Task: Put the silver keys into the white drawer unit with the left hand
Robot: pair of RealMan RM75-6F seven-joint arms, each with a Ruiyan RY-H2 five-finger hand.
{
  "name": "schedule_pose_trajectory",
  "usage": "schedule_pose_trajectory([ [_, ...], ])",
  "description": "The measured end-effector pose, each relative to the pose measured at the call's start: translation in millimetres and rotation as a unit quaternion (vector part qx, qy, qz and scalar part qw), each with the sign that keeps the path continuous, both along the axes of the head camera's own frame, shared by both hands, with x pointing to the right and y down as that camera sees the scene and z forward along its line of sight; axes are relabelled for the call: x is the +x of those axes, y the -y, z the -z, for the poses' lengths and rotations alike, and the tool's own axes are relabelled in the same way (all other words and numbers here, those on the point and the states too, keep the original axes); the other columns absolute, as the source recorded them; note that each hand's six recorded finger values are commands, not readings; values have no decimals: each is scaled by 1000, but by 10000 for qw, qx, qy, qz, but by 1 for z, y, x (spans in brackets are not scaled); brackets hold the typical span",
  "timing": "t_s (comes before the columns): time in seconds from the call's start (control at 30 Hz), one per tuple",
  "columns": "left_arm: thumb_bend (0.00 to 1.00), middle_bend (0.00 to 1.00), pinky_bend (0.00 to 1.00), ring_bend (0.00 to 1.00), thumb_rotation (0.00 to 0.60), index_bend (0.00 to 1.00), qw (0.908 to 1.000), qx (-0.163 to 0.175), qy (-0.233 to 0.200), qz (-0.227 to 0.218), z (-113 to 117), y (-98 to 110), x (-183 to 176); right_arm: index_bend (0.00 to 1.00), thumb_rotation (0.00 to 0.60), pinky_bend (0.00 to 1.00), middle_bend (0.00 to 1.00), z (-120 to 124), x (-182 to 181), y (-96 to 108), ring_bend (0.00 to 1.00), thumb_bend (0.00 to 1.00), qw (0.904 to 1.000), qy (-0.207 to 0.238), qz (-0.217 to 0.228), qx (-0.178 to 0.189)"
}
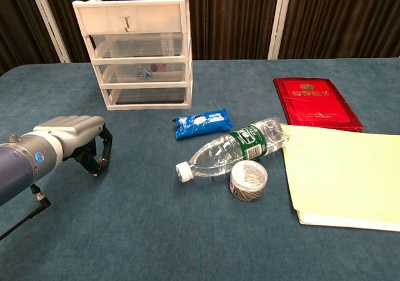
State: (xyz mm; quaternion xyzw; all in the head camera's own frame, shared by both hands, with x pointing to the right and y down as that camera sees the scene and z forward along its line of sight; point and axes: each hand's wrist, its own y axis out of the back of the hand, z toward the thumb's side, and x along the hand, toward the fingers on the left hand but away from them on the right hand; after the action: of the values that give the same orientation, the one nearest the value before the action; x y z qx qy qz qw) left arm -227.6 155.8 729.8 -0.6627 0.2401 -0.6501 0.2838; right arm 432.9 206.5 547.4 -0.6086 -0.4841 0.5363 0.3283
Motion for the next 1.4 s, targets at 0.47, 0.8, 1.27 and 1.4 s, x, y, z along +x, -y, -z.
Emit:
schedule_pose_trajectory([
  [0.47, 484, 989, 743, 854, 600, 581, 9989, 345, -240, -205, 24, 16, 6, 0, 600, 0, 0, 0, 0, 0, 0, 41, 10000, 5, -11, -5],
  [0.8, 484, 989, 741, 855, 600, 588, 9948, 785, -339, -553, 51, 39, 13, 0, 600, 0, 0, 0, 0, 0, 0, 41, 10000, -6, -12, 3],
  [1.27, 478, 988, 741, 855, 600, 592, 9811, 1558, -447, -1053, 94, 88, 31, 0, 600, 0, 0, 0, 0, 0, 0, 41, 10000, 16, 2, -7],
  [1.4, 476, 988, 741, 855, 600, 598, 9760, 1762, -459, -1192, 100, 106, 33, 0, 600, 0, 0, 0, 0, 1, 0, 41, 10000, 43, -16, -11],
])
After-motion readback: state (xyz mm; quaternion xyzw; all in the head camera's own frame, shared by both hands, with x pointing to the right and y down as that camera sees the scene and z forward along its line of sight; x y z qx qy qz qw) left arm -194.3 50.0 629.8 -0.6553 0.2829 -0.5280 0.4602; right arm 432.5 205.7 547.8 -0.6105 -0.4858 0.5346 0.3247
